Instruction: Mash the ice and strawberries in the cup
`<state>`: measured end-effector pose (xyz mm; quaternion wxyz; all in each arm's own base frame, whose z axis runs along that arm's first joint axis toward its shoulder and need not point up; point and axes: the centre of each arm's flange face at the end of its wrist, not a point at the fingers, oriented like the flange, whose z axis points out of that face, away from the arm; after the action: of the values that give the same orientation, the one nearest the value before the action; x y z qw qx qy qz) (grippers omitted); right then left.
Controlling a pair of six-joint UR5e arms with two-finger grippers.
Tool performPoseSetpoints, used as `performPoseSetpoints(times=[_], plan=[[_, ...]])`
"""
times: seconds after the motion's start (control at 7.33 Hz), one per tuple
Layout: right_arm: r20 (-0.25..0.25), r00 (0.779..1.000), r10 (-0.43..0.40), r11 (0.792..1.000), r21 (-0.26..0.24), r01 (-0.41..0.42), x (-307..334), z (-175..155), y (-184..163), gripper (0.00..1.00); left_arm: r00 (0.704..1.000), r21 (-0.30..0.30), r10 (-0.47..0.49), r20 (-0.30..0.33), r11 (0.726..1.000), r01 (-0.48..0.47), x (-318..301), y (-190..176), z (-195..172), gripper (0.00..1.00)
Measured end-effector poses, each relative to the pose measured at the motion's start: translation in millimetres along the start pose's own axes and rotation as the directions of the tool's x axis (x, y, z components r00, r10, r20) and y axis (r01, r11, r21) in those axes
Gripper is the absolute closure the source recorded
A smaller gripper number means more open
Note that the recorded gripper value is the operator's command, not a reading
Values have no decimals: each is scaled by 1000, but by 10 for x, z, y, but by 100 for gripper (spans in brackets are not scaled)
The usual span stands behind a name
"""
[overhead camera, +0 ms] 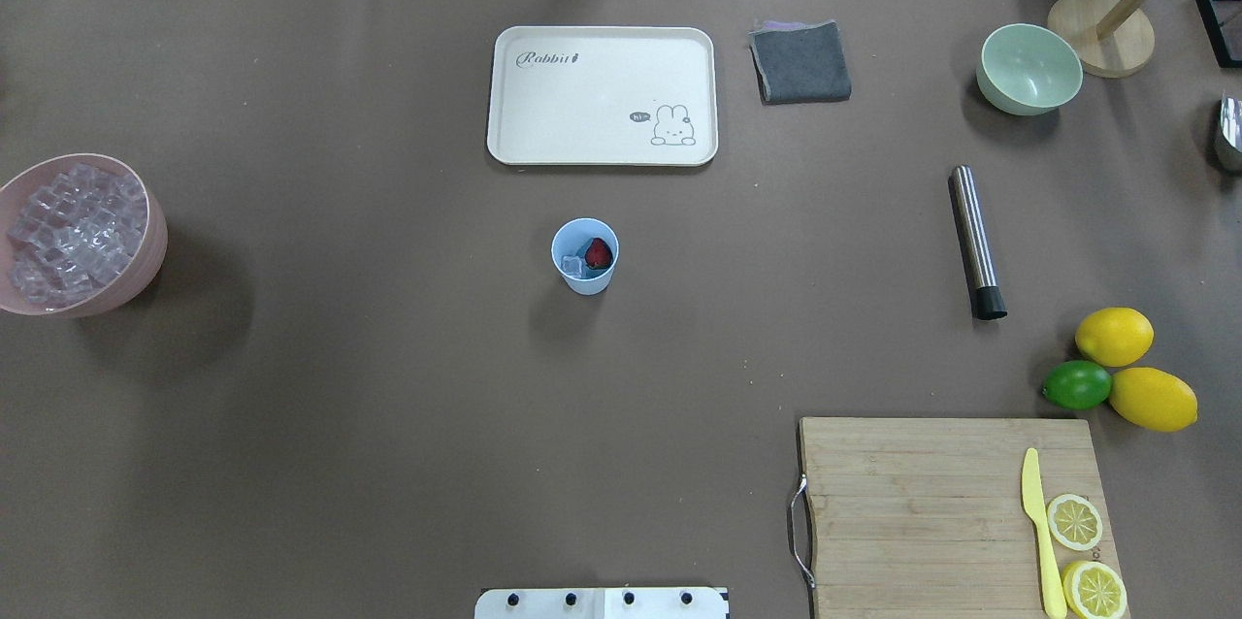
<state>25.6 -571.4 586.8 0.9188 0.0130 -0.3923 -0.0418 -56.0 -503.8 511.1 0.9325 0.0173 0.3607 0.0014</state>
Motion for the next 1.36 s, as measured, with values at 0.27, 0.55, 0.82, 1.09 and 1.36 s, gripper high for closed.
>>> performPoseSetpoints(times=[0.27,0.55,0.82,1.09,1.36], plan=[[-2,1000,10,1000,-2,-10,588,9,562,0,1000,-1,-18,25,1000,18,-76,36,13,2],[-5,1000,23,1000,16,-23,877,-77,820,0,999,-6,-30,32,1000,31,-205,81,115,2],[-16,1000,20,999,27,-20,912,-143,856,0,998,-23,-53,38,998,54,-344,146,230,2],[-28,1000,12,1000,29,-11,908,-163,860,0,995,-69,-91,34,993,93,-556,291,456,2],[-42,999,1,1000,28,0,910,-169,850,0,993,-87,-110,35,990,113,-654,333,550,2]])
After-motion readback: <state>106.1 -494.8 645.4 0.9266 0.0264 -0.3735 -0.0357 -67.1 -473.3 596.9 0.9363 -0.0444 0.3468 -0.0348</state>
